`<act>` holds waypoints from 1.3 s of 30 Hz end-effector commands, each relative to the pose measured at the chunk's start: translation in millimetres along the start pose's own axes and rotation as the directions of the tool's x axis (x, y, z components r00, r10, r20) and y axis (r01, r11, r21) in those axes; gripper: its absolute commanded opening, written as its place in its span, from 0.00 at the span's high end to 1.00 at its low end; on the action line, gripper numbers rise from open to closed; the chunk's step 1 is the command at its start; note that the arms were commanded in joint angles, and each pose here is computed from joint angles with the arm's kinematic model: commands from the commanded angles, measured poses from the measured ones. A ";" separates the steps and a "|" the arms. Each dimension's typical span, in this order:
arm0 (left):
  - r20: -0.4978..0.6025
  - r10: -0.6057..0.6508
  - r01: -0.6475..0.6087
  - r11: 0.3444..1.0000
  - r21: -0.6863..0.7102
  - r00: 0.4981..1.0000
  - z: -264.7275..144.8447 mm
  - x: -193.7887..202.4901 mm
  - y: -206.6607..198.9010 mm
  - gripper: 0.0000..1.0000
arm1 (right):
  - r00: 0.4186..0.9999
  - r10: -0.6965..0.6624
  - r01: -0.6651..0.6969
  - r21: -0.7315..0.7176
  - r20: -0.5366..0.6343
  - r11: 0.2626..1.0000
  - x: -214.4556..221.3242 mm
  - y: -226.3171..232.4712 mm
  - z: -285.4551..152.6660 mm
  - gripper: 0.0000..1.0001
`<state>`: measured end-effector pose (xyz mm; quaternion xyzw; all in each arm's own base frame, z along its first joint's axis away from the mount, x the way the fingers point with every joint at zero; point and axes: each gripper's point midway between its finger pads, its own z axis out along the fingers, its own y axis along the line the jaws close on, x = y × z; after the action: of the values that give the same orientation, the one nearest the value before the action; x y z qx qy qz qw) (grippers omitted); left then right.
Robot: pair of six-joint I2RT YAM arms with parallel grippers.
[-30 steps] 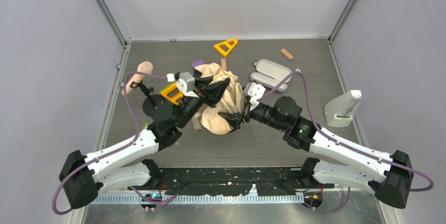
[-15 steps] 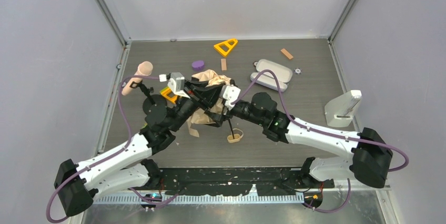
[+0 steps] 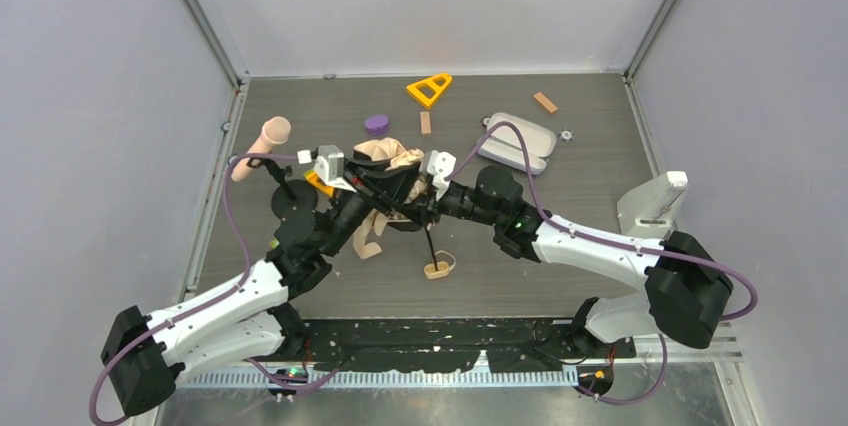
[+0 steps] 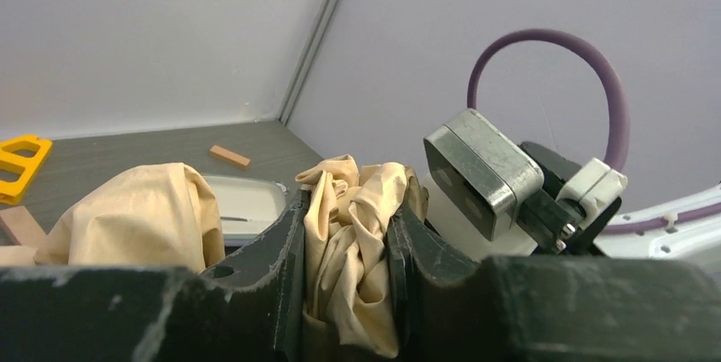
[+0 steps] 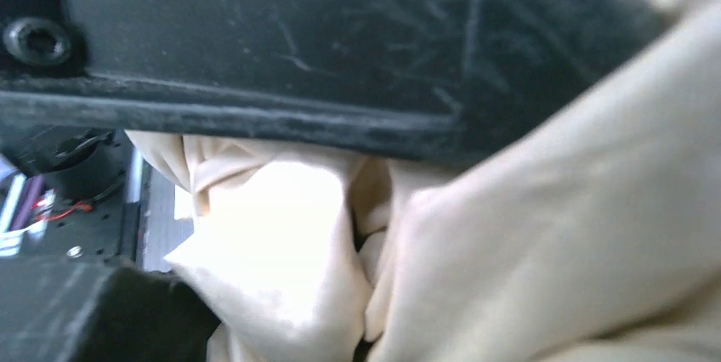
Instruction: Put away the umbrella
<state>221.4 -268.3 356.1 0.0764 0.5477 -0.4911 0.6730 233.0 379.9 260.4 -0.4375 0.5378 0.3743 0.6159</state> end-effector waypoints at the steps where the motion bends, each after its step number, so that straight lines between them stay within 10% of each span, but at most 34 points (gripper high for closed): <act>1: -0.223 -0.005 0.046 0.983 0.179 0.975 -18.4 39.7 -40.7 0.83 | 0.991 0.039 -0.033 -0.048 0.127 0.998 -48.0 -17.7 -15.3 0.94; 4: -0.224 0.055 -0.013 0.983 0.185 0.973 -23.5 28.2 -39.3 0.27 | 0.989 0.086 -0.072 -0.119 0.120 0.990 -54.7 -16.4 -31.0 0.94; 7: -0.238 0.106 -0.058 0.978 0.201 0.965 -31.9 16.0 -37.2 0.01 | 0.985 0.134 -0.109 -0.210 0.110 0.972 -64.7 -4.2 -47.0 0.94; 25: -0.221 0.180 -0.121 0.959 0.257 0.959 -69.5 -72.0 -54.9 0.00 | 0.974 0.217 -0.182 -0.350 0.064 0.919 -82.0 26.4 -80.0 0.94; 39: -0.252 0.135 -0.001 0.884 0.467 0.958 -50.9 -57.5 -82.6 0.00 | 0.965 0.253 -0.186 -0.495 0.071 0.849 -106.3 50.2 -91.7 0.94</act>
<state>138.4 -233.7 408.4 0.3055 0.5411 -0.5247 0.5819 154.5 316.6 303.6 -0.4654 0.5034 0.5818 0.4375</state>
